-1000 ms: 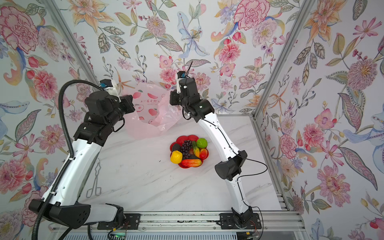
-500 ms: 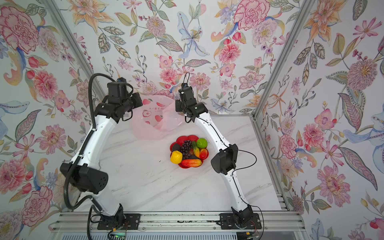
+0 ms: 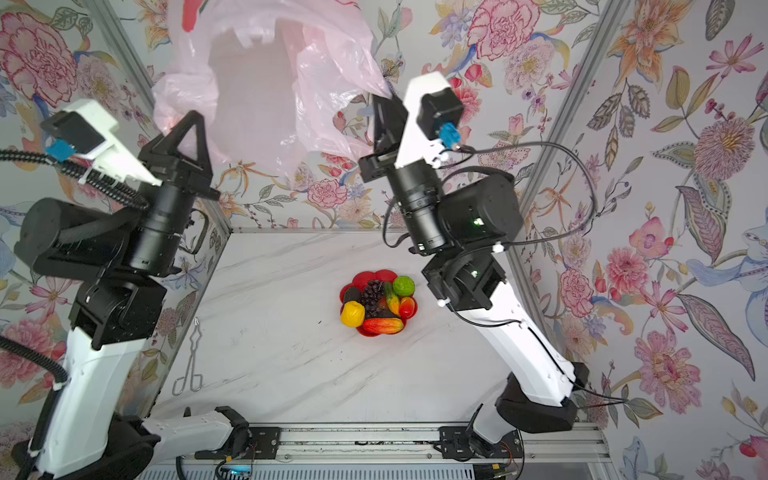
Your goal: Place the fruits into the plastic bag
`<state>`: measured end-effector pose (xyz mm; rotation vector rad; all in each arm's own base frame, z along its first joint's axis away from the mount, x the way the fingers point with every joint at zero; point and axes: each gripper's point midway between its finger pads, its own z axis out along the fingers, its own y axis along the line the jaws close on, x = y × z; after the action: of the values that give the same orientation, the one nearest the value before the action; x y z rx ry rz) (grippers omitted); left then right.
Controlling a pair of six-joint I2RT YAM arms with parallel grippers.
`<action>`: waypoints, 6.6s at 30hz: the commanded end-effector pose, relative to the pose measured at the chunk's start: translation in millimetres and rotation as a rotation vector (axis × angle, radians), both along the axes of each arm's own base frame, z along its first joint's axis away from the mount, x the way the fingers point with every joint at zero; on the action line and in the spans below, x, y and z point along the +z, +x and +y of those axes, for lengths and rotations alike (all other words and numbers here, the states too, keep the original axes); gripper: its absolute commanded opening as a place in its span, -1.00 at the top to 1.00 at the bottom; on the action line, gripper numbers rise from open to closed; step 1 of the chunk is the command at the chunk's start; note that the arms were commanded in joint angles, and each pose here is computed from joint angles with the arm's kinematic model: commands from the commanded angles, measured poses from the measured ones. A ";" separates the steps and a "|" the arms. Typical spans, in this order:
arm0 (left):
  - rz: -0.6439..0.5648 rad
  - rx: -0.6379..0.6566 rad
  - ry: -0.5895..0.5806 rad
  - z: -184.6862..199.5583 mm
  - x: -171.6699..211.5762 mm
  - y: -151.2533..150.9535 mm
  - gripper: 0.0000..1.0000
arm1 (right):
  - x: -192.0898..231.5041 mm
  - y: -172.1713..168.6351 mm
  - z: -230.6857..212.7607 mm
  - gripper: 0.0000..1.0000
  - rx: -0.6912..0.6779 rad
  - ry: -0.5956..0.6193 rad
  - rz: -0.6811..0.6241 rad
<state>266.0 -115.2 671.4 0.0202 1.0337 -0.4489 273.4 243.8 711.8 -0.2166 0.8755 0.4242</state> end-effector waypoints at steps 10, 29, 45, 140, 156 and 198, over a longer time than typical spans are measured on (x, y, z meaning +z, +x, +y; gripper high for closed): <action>0.912 -0.015 0.017 5.6 -344.2 154.5 1.00 | -362.5 192.8 100.4 1.00 0.050 -0.318 0.983; 0.143 0.013 0.144 -16.4 -9.2 37.5 1.00 | -45.2 46.4 108.4 1.00 0.036 -0.237 0.068; 0.852 0.088 0.138 13.7 -351.7 111.8 1.00 | -393.7 191.3 120.4 1.00 0.096 -0.345 1.050; 0.974 -0.148 -0.068 -32.5 -464.4 104.6 1.00 | -589.5 122.5 -50.8 -0.98 -0.179 -0.482 2.149; 0.985 -0.135 -0.059 -32.3 -469.2 108.1 1.00 | -608.6 151.9 -53.9 -0.96 -0.201 -0.393 2.161; 0.989 -0.142 -0.052 -31.2 -471.8 102.1 1.00 | -638.5 162.8 -55.7 -0.44 -0.273 -0.362 2.191</action>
<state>370.1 -146.0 192.0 -0.2201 2.0127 -0.6461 437.2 194.2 77.2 0.1471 3.0873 0.1115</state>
